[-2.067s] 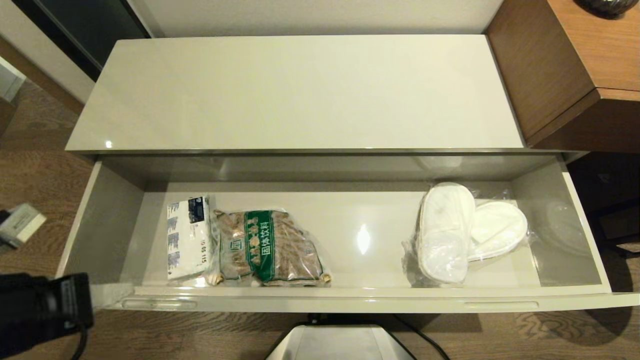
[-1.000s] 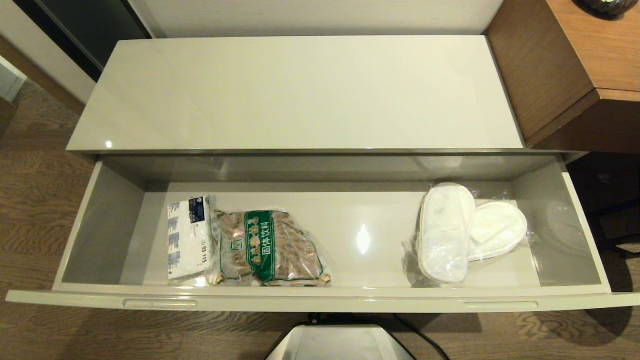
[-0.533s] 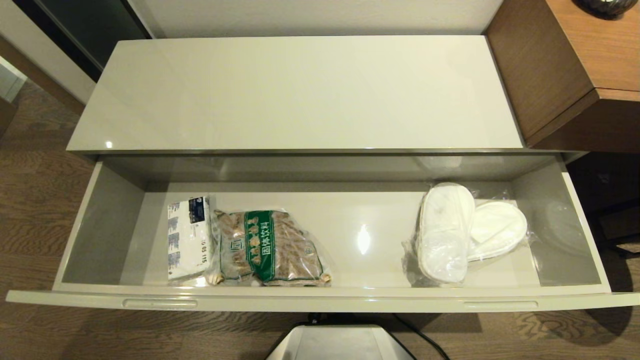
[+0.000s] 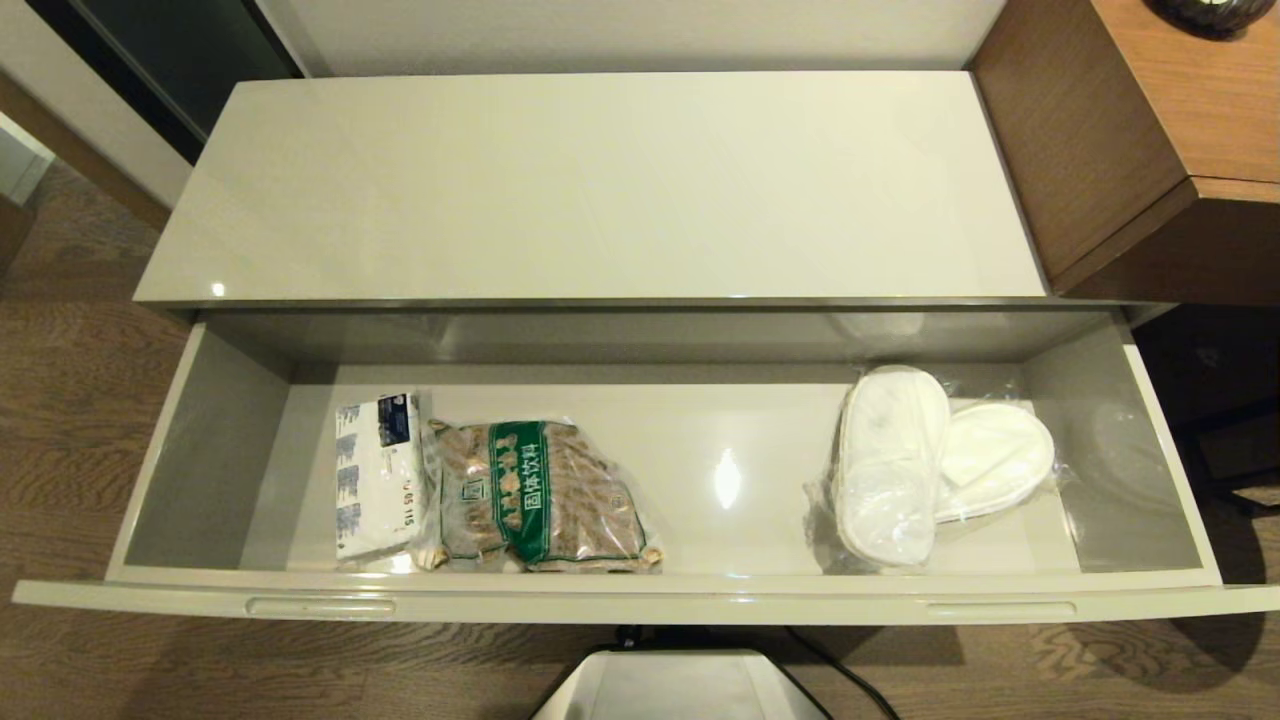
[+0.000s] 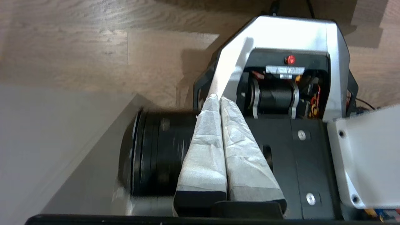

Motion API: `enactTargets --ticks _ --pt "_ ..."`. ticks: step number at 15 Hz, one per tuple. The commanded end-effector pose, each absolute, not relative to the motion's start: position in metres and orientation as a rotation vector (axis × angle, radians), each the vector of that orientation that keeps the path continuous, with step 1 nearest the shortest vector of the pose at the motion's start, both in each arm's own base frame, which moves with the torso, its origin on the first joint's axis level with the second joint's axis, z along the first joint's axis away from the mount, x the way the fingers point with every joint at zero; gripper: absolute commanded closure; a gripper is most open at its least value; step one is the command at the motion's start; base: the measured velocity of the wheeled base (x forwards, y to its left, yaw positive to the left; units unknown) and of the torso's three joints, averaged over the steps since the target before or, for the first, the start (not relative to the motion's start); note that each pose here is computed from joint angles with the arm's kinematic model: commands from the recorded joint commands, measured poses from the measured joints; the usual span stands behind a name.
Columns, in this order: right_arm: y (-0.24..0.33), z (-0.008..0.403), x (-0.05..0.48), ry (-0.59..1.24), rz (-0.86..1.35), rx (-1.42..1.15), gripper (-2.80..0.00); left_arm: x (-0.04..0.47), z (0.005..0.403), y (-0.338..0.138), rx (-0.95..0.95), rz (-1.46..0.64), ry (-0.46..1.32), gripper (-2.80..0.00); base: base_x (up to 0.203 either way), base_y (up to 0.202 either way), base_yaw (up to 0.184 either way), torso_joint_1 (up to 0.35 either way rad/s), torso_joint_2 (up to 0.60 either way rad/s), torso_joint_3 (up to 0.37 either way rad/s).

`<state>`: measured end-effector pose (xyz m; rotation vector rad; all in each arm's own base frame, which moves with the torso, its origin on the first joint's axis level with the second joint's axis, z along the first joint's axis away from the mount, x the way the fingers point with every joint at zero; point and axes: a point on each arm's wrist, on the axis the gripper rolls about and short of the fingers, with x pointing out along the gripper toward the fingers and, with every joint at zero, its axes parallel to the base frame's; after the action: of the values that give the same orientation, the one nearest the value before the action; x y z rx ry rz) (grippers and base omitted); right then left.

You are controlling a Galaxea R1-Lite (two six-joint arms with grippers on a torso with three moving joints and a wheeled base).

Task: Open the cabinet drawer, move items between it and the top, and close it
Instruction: Close the drawer

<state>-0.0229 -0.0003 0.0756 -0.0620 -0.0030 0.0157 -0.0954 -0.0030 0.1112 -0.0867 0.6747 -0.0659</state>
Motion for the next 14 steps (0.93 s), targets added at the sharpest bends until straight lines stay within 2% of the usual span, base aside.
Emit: enactTargets --ticks 1,5,7,9,14 --pt "0.0 0.074 -0.024 -0.014 0.016 -0.063 0.0 -0.097 0.094 -0.003 -0.096 -0.066 0.802 0.0 0.0 0.0 0.0 0.0 0.0 0.0" --pt "0.0 0.074 -0.024 -0.015 0.017 -0.062 0.0 -0.092 0.078 -0.004 -0.106 -0.114 0.667 0.0 0.0 0.0 0.0 0.0 0.0 0.0" --pt "0.0 0.074 -0.024 -0.014 0.016 -0.054 0.0 -0.091 0.078 -0.001 -0.069 0.007 0.662 0.0 0.0 0.0 0.0 0.0 0.0 0.0" --pt "0.0 0.074 -0.024 -0.016 0.018 -0.059 0.0 -0.089 0.078 0.0 -0.044 0.035 0.647 0.0 0.0 0.0 0.0 0.0 0.0 0.0" --pt "0.0 0.074 -0.024 -0.013 0.016 -0.047 0.0 -0.054 0.095 0.002 0.136 0.118 0.265 0.0 0.0 0.0 0.0 0.0 0.0 0.0"
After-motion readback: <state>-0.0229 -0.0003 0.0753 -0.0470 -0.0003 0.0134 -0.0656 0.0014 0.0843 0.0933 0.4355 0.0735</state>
